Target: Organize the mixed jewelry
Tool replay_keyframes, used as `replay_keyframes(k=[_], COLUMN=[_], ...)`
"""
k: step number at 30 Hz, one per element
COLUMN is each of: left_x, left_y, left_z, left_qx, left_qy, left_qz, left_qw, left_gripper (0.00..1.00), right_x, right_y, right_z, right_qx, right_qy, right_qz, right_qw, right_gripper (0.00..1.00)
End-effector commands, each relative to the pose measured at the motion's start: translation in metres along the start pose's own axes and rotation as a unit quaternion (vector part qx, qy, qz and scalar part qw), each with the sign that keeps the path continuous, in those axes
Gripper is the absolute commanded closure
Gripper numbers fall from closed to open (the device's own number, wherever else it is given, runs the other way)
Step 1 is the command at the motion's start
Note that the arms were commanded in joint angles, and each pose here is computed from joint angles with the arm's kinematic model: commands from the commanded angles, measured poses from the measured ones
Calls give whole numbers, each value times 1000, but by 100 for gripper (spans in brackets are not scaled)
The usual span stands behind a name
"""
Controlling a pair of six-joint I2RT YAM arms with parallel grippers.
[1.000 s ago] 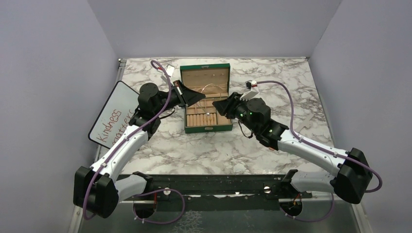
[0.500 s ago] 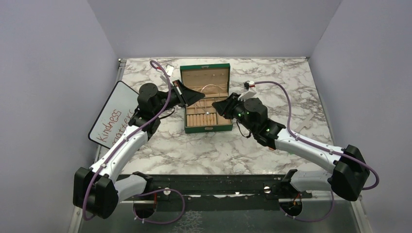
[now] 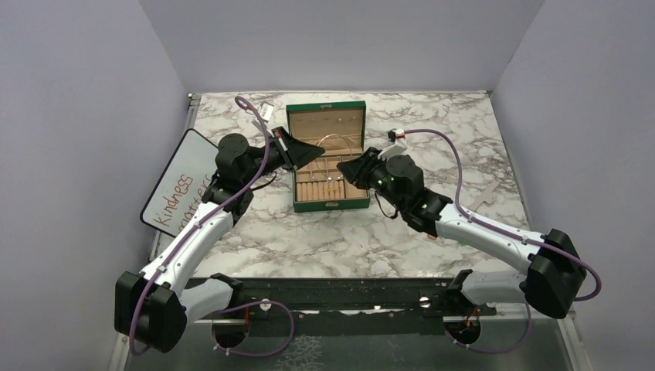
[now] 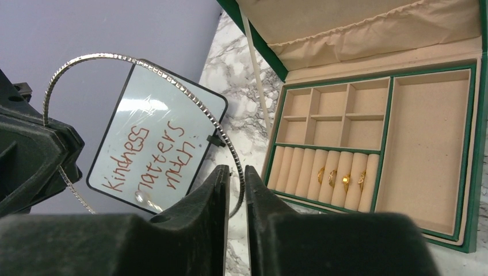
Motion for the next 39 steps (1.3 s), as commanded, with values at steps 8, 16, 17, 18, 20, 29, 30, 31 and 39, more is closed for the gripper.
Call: replay_keyframes(k=[8, 16, 17, 18, 20, 29, 30, 31, 39], left_x=[-6, -46, -49, -52, -58, -80, -80, -80, -77], left_y=[-2, -20, -23, -26, -32, -48, -47, -45, -35], left_z=[16, 53, 51, 51, 50, 53, 53, 54, 62], left_qx=[45, 161, 172, 180, 195, 242, 242, 243, 241], left_qy=[-72, -278, -282, -288, -301, -360, -359, -358, -359], left_qz=[-14, -42, -48, -51, -59, -90, -89, -86, -71], left_qw=[996, 946, 943, 939, 932, 897, 897, 897, 899], left_gripper=[72, 8, 5, 3, 1, 1, 1, 1, 1], right_x=[4, 28, 32, 38, 50, 106, 112, 118, 154], right_y=[-13, -12, -11, -10, -9, -4, -5, -5, -7], right_z=[4, 5, 5, 4, 6, 0, -1, -4, -12], right_qx=[-42, -137, -148, -158, -175, -224, -228, -231, -259], right_qy=[10, 20, 21, 24, 26, 52, 60, 70, 111], right_qz=[-29, -10, -6, -2, 1, -14, -20, -25, -54], right_qw=[999, 990, 989, 987, 984, 973, 972, 970, 958], right_gripper=[99, 99, 99, 99, 99, 99, 99, 99, 99])
Point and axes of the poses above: each gripper's point midway between its finger pads, its own x axis out along the fingers, its own z axis along the line the jaws close on, y = z × x, the point moved 5 cm from there along -x, back along the fingers, and after that the axes turned 12 degrees about x, right-handed, at the moved point
